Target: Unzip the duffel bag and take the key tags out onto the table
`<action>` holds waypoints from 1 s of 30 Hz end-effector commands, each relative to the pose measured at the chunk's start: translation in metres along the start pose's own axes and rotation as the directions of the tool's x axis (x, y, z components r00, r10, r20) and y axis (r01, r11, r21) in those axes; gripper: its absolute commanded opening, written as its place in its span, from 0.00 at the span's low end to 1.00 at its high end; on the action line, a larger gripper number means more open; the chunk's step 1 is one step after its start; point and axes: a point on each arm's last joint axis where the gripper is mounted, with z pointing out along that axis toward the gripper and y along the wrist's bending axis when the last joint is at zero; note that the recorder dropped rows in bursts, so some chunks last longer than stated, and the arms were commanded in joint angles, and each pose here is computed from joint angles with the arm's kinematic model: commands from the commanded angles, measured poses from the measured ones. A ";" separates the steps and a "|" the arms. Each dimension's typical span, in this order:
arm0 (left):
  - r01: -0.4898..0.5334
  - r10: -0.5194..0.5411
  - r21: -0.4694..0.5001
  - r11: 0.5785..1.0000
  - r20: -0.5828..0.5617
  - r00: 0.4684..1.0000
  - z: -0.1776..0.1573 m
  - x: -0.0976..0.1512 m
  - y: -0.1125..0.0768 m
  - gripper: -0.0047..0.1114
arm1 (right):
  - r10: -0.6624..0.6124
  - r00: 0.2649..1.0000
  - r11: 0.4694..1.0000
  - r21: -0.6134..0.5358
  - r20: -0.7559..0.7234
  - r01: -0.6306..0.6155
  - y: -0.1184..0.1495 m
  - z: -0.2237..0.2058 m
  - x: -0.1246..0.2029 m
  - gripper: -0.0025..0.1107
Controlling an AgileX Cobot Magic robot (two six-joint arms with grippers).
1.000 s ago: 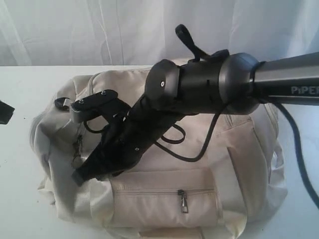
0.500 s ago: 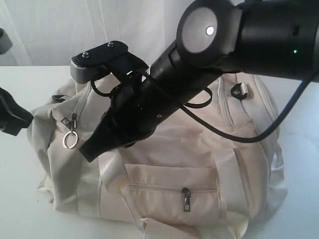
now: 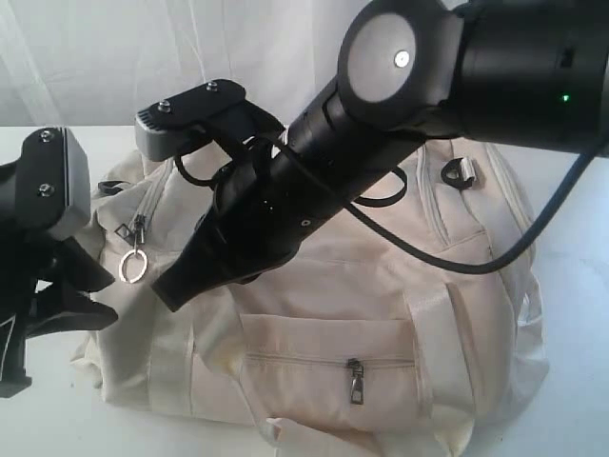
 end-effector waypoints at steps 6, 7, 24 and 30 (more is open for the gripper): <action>-0.114 0.120 -0.121 0.986 0.044 0.992 0.012 0.005 0.000 0.50 | 0.003 1.000 1.000 0.005 0.018 -0.003 0.000 -0.007 -0.002 0.02; -0.111 0.118 -0.127 0.986 0.055 0.991 0.012 0.004 0.001 0.50 | 0.003 1.000 1.000 0.005 0.018 -0.003 0.000 -0.007 -0.002 0.02; -0.151 0.163 -0.131 0.980 0.083 0.983 0.026 0.005 0.003 0.50 | 0.007 1.000 1.000 0.002 0.019 -0.007 0.000 -0.007 -0.002 0.02; -0.102 0.121 -0.182 0.978 0.098 0.988 0.029 0.004 0.010 0.50 | 0.007 1.000 1.000 -0.003 0.014 -0.006 0.001 -0.006 -0.002 0.02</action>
